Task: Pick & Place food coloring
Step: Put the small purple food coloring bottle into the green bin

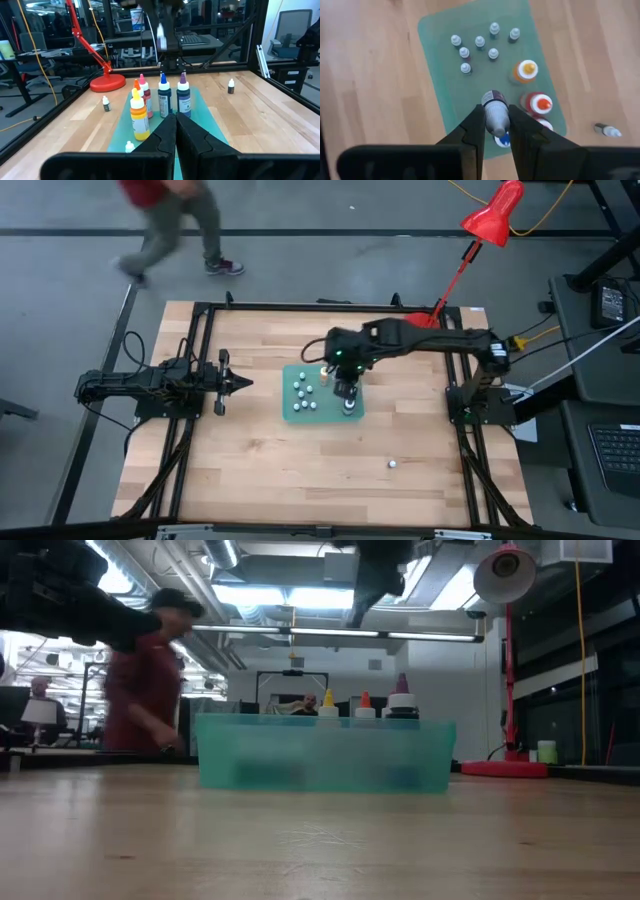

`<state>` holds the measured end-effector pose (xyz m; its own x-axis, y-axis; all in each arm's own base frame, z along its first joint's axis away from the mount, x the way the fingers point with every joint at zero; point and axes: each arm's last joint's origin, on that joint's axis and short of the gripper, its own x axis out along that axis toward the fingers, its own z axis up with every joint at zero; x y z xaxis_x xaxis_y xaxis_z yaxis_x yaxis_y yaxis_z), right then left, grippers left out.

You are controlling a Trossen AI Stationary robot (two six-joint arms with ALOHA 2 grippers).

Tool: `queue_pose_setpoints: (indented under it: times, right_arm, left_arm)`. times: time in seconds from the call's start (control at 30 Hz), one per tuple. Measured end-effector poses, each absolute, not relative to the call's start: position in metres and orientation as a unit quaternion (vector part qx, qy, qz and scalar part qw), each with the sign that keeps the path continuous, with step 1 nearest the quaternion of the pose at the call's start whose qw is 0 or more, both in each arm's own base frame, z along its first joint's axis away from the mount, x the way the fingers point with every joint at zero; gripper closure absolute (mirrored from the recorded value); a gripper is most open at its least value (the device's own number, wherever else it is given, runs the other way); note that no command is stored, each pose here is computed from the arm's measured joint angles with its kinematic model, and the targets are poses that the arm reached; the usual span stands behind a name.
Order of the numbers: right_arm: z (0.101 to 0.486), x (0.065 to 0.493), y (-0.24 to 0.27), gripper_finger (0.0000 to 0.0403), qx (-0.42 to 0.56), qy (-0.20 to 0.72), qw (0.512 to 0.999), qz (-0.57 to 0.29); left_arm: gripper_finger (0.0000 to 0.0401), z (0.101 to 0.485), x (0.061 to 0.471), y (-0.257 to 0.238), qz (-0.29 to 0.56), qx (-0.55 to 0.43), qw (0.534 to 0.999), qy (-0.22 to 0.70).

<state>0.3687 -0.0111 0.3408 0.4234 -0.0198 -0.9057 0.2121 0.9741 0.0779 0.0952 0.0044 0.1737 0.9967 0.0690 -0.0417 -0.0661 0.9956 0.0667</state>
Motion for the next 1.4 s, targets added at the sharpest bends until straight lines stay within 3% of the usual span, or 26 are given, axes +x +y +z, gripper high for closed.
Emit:
queue_pose_setpoints:
  times: [0.2,1.1,1.4]
  right_arm:
    - [0.303,0.390,-0.007,0.0328,0.087,0.560,0.821,-0.067]
    - [0.202,0.444,-0.005,0.0328,0.081,0.602,0.792,-0.068]
    - [0.185,0.455,-0.013,0.0325,0.079,0.588,0.801,-0.079]
  left_arm:
    - [0.0397,0.174,0.095,0.004,0.034,0.033,0.999,0.022]
    - [0.0397,0.174,0.095,0.004,0.034,0.033,0.999,0.022]
    - [0.0397,0.174,0.095,0.004,0.034,0.033,0.999,0.022]
